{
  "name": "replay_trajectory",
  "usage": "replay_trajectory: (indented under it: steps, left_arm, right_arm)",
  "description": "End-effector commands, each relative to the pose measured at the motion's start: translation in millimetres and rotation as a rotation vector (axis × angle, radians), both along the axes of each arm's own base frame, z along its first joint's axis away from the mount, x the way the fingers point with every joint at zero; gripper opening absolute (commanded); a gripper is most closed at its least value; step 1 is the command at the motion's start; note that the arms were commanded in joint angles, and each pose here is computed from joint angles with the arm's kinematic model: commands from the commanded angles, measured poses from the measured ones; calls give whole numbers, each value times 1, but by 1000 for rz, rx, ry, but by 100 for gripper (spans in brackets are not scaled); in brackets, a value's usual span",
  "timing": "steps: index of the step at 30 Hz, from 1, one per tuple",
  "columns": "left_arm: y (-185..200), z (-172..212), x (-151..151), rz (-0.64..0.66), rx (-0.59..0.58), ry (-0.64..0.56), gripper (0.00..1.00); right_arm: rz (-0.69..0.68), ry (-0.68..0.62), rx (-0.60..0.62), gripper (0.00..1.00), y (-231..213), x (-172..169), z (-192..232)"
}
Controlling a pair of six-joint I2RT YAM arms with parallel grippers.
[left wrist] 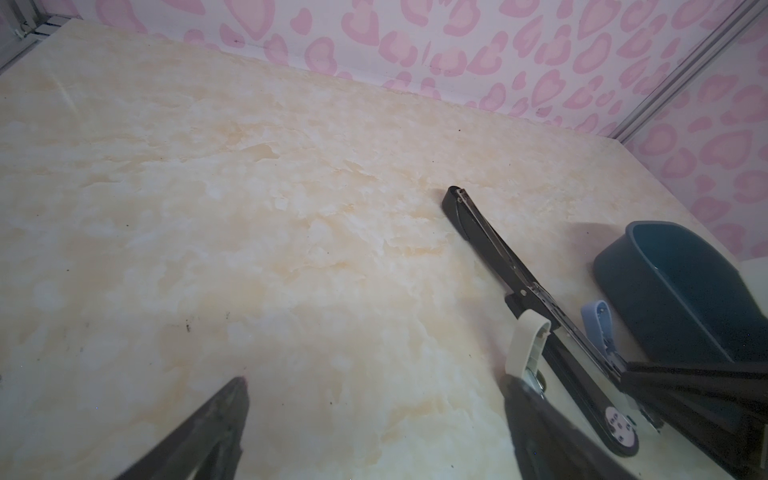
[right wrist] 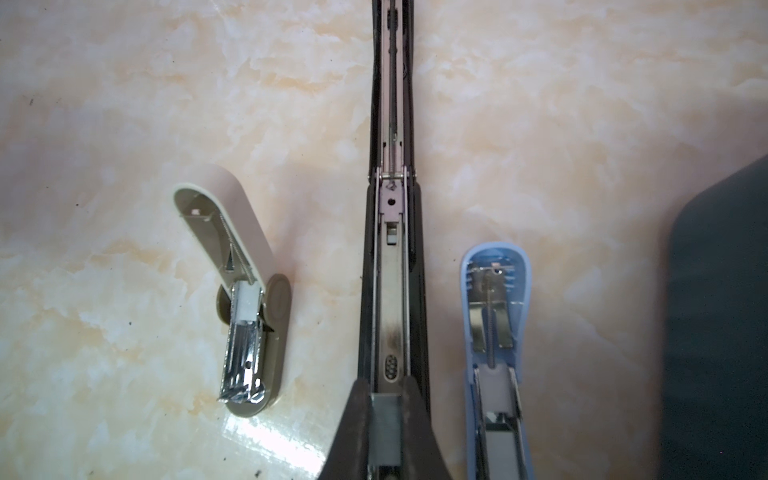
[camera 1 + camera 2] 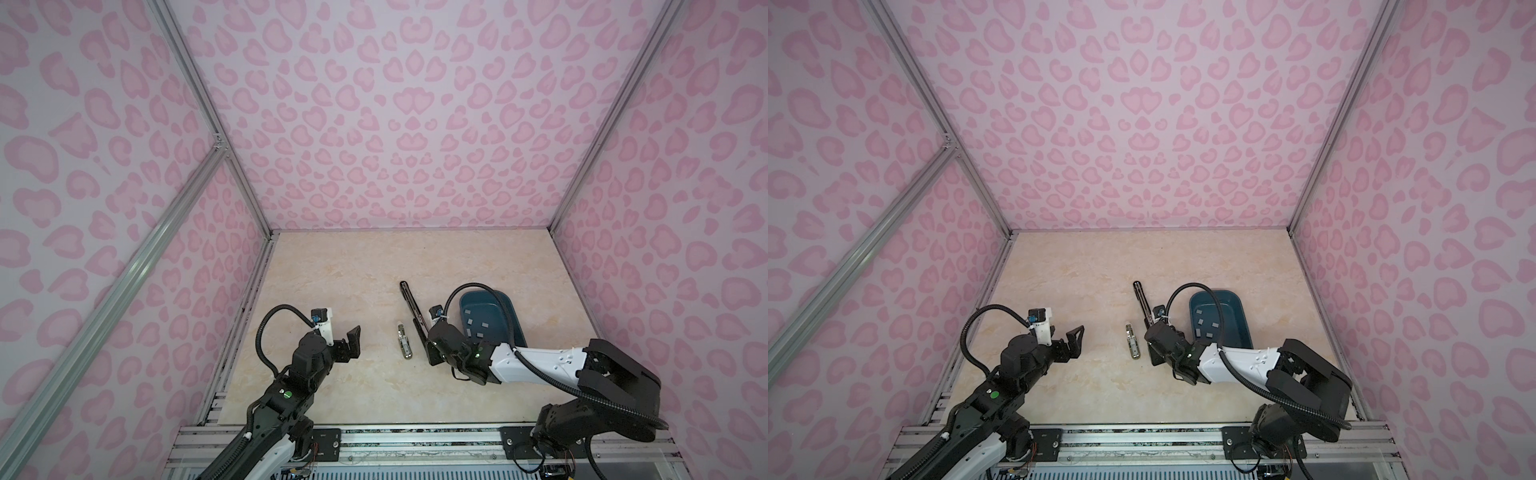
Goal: Load the staples into the stapler
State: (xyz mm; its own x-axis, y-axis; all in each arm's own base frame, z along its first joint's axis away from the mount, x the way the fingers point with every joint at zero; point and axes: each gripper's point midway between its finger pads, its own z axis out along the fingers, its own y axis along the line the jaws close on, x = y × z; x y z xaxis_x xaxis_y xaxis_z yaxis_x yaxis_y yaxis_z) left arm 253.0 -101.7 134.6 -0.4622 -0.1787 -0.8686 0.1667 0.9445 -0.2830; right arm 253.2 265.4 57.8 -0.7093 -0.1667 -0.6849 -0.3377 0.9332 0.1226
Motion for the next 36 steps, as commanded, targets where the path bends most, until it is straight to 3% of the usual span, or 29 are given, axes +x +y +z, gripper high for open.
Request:
replay_trajectory:
  steps: [1,10,36]
  left_arm:
    - [-2,4,1,-8,-8,-21,97]
    - [-2,4,2,-6,-5,-21,97]
    - [-2,4,2,-4,-4,-23,97]
  right_arm:
    - [-15,-1,-7,8,-3,-1,-2]
    - [-11,-39,-6,9,-2,3,12]
    - [-17,-27,-28,8,-6,2,2]
